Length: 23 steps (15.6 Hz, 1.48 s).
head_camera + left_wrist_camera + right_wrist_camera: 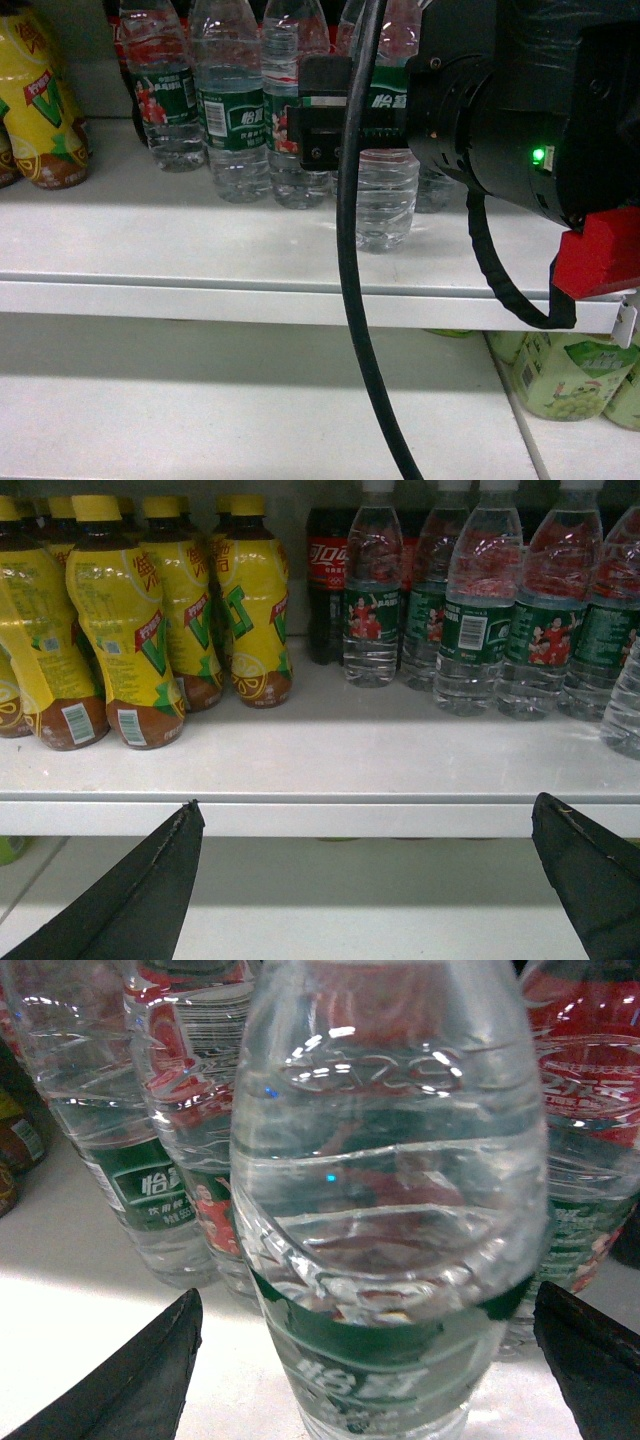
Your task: Move water from second to third shelf
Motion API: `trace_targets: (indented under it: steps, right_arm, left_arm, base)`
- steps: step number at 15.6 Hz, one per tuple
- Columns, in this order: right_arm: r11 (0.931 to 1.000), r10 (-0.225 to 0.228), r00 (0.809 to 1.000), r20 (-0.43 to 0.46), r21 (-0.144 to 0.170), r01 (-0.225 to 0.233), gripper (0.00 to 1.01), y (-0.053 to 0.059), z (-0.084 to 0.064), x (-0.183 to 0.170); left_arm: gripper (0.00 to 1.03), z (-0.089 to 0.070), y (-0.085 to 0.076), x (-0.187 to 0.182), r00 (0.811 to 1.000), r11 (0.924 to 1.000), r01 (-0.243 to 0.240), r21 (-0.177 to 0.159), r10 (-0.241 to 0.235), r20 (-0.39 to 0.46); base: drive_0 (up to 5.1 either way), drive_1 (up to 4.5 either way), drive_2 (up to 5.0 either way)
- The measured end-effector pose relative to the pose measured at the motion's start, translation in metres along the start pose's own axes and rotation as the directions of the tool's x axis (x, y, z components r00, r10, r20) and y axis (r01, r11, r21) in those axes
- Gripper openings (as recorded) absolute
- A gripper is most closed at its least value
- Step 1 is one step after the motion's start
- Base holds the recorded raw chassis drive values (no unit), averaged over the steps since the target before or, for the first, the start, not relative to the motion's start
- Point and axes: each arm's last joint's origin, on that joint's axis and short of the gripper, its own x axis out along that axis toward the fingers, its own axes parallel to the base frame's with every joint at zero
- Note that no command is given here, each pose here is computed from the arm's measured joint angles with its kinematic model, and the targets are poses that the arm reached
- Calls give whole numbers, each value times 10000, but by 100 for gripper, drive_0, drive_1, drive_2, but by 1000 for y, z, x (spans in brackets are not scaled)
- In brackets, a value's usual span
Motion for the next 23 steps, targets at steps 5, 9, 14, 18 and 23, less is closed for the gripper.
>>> trace_targets:
  steps: [5,9,14,18,23]
  right_arm:
    - [9998,-183,9997,-151,-101,182,98,5,-4,19]
    - [9990,-448,9990,53,-3,448,98,3,9,28]
    - [9982,-581,9983,-27,128,582,94,4,13,30]
    - [9978,-629,9980,-50,184,630,56,7,12,29]
    - [9988,-446,9990,-11,207,447,44,7,12,19]
  left_arm:
    - [98,0,0,0,10000,10000,-4,0,4,0]
    - [98,0,0,0,10000,10000,-4,0,4,0]
    - [98,0,0,0,10000,10000,0,0,0,0]
    - [98,0,0,0,10000,10000,0,-4,0,0]
    - [98,0,0,0,10000,10000,0,0,0,0]
  base:
    - [0,0,0]
    - [0,0,0]
    - [0,0,0]
    - [0,0,0]
    - [0,0,0]
